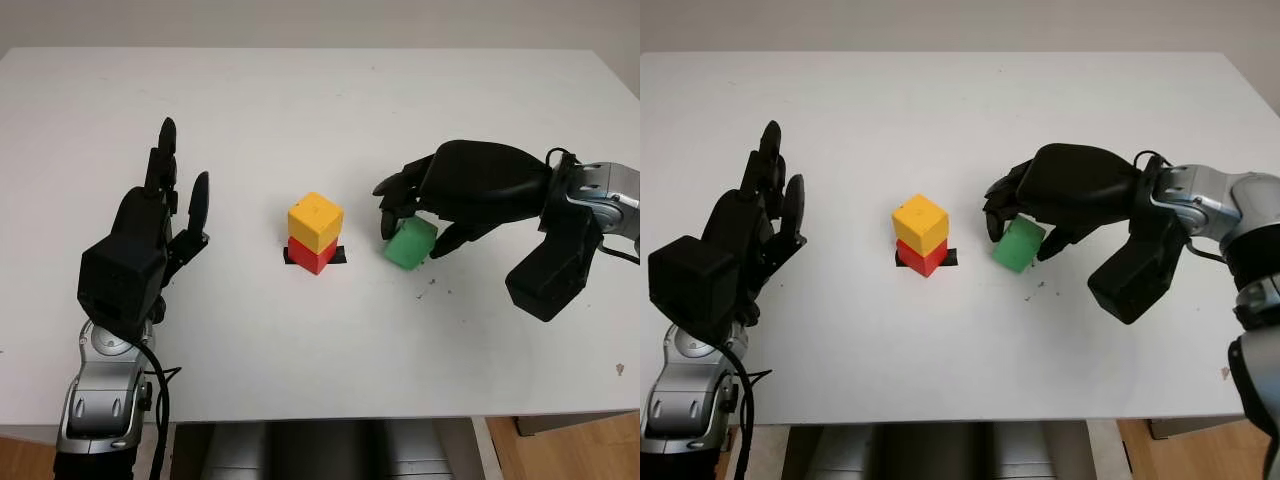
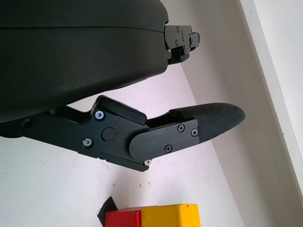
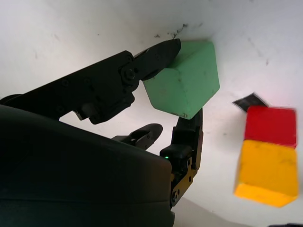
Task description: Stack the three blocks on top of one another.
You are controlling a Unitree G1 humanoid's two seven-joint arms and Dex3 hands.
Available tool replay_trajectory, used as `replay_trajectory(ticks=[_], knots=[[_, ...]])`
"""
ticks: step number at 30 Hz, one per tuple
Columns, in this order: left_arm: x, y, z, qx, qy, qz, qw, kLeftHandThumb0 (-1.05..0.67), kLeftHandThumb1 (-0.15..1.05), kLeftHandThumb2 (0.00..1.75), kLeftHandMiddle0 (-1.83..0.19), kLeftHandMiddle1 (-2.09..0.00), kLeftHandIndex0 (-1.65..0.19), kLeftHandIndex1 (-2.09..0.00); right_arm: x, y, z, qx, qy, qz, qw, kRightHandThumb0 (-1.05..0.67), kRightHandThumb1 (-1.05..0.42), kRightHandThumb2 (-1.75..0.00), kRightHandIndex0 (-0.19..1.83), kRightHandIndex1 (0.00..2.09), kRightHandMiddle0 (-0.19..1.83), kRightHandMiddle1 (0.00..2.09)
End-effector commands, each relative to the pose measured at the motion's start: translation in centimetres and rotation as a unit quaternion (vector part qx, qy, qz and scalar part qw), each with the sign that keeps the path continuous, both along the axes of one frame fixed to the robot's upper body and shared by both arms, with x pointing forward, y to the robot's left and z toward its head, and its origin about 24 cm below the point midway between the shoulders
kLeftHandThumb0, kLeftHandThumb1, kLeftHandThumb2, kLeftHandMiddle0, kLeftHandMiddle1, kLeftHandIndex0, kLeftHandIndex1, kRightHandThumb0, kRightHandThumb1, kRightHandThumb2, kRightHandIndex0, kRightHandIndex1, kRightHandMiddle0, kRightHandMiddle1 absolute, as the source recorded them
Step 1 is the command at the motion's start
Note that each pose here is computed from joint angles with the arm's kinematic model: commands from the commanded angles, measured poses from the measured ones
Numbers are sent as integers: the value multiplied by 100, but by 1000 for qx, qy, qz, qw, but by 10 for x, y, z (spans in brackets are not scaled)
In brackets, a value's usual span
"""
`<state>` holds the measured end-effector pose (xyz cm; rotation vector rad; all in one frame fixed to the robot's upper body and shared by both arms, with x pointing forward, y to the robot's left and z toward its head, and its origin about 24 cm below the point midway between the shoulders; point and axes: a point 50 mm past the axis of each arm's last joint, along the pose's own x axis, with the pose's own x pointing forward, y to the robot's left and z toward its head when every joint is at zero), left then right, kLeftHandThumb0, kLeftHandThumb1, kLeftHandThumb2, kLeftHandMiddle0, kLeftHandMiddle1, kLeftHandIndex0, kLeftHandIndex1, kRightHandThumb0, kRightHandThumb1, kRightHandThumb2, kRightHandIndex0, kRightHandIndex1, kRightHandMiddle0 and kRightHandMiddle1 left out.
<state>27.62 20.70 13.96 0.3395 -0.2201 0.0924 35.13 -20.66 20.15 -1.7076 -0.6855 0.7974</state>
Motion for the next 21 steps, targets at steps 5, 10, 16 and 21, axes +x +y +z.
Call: replay_trajectory(ticks=[5,10,16,21], knots=[[0,-1,2,-3,-8,-1,1000,-82,105,68,12,-6,10,-6,12,-1,31,126,7,-64,990,-33,-92,-5,51,6,49,119],[0,-1,2,0,-8,-4,1000,-82,105,69,13,-5,11,-5,17,-3,42,227,34,-84,970,-33,-89,-5,54,7,52,117],[1,-1,3,-1,-11,-2,1000,-81,105,68,12,-6,11,-5,20,-1,52,304,56,-89,947,-39,-92,-6,54,8,47,129],[2,-1,3,-2,-9,-5,1000,-82,105,69,13,-5,11,-5,25,4,61,366,118,-102,917,-42,-93,-6,49,5,44,137]])
